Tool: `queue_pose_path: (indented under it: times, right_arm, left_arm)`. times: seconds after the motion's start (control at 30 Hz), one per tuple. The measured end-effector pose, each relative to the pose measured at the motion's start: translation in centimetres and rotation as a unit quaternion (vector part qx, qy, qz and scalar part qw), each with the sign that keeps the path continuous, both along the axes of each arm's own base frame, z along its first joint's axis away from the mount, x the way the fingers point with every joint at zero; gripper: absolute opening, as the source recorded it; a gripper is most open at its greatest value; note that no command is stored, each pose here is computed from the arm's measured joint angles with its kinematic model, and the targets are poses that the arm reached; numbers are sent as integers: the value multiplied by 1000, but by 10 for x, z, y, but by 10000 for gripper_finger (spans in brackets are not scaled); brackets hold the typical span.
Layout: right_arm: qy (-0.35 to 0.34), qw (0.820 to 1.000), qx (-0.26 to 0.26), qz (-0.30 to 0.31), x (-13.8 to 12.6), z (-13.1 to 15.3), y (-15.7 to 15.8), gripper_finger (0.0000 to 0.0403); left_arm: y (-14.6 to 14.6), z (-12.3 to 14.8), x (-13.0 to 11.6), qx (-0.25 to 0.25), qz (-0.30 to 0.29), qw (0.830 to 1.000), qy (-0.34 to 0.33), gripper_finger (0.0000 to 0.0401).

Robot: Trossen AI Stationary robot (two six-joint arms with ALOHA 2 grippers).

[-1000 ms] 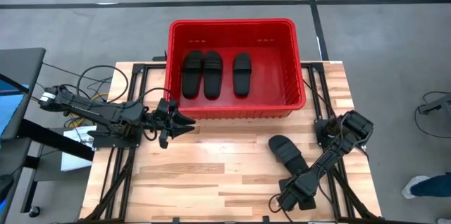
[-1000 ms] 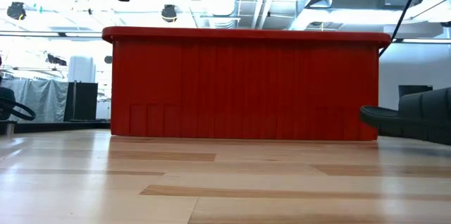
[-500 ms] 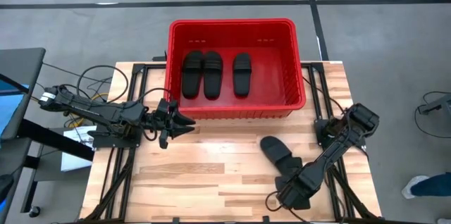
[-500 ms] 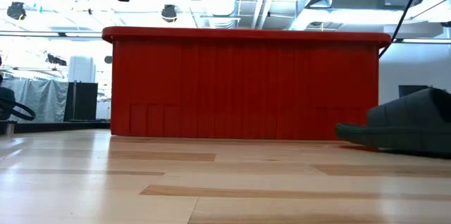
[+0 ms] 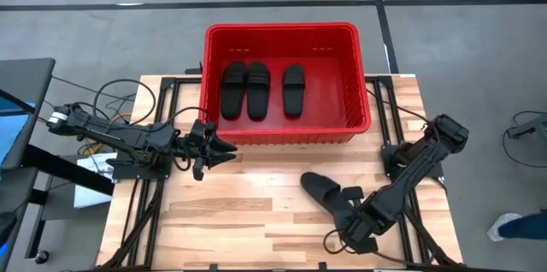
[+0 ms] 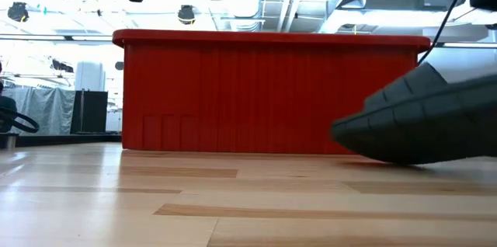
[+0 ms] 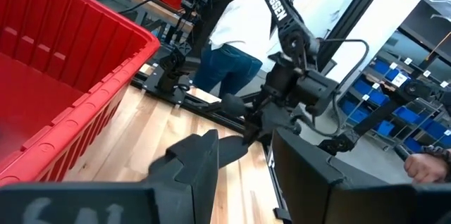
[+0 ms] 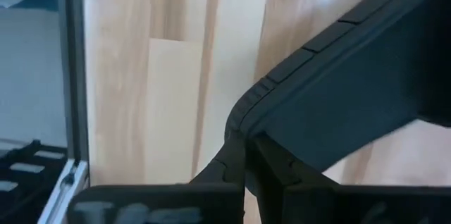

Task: Pick and place slides into bin
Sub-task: Put the black slide into the red container

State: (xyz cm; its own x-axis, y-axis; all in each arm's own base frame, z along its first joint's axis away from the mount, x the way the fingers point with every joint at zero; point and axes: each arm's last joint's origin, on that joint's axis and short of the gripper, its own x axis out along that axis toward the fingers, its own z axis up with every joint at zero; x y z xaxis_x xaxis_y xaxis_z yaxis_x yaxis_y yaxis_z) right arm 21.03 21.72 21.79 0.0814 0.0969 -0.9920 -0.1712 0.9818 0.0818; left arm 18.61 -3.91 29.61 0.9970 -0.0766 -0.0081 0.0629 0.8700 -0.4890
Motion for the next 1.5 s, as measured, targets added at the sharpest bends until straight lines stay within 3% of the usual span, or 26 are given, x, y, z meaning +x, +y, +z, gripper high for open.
queue_pose_path:
  times: [0.43,1.03,1.5]
  right_arm:
    - [-17,996,-68,57,10,63,-13,0]
    - [-149,982,-113,37,22,158,-35,0]
    - [-204,963,-175,14,36,191,-73,0]
  left_arm:
    - [0,0,0,-4,0,1000,1,125]
    - [0,0,0,-13,0,1000,1,125]
    - [0,0,0,-13,0,1000,1,125]
